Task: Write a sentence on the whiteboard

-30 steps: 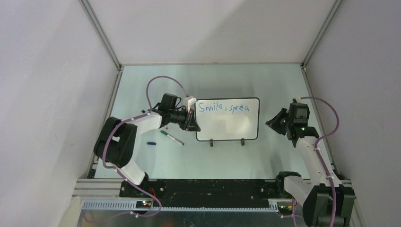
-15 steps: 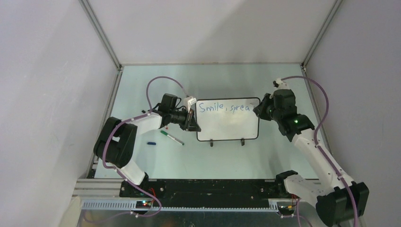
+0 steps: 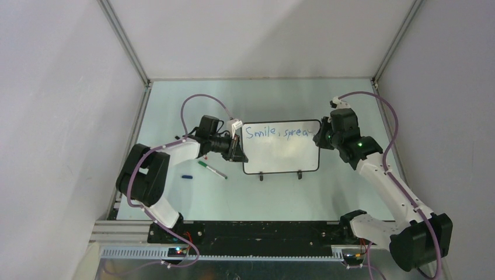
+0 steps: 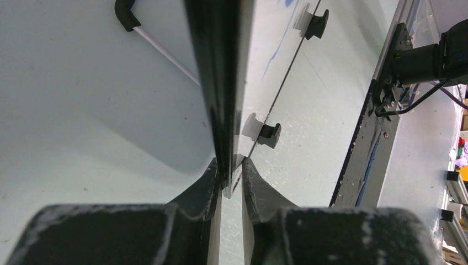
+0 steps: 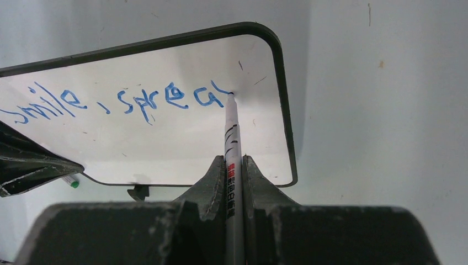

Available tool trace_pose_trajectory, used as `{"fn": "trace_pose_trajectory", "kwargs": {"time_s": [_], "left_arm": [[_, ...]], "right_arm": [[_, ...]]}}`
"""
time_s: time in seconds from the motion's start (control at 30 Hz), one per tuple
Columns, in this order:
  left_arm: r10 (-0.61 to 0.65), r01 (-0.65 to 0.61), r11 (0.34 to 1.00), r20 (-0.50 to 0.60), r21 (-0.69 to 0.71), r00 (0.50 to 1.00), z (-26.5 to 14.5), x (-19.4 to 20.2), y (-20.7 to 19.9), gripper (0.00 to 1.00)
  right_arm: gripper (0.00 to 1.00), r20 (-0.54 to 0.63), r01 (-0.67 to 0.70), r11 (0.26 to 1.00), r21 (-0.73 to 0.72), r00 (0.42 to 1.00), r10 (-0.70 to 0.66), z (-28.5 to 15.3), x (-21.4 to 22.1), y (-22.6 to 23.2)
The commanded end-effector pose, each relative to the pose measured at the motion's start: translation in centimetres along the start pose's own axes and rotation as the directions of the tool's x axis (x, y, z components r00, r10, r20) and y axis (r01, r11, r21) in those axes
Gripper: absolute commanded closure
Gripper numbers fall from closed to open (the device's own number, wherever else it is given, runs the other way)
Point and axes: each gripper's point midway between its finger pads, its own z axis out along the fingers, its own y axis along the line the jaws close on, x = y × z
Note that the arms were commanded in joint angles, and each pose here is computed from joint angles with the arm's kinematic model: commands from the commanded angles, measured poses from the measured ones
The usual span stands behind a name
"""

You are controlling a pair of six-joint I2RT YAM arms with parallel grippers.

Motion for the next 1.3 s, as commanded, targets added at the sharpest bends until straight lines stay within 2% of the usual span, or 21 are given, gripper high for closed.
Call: {"fn": "trace_pose_trajectory", "kwargs": {"time_s": [0.0, 0.47, 1.27], "left_arm": [[-0.015, 0.012, 0.998, -0.041, -0.063, 0.999, 0.3, 1.1, 1.5, 1.0], [-0.014, 0.011, 0.998, -0.042, -0.068, 0.999, 0.2, 1.2, 1.5, 1.0], [-0.012, 0.009, 0.997, -0.043, -0.072, 0.999, 0.2, 1.3, 1.5, 1.0]], "right_arm": [[1.0, 0.071, 0.021, 1.0, -0.012, 0.997, -0.02, -1.0, -2.4, 0.7], [1.0, 0.113, 0.025, 0.999, -0.04, 0.993, -0.02, -2.5, -3.1, 1.0], [1.0, 0.082, 0.011, 1.0, 0.016, 0.997, -0.013, -0.3, -3.3, 0.3]]}}
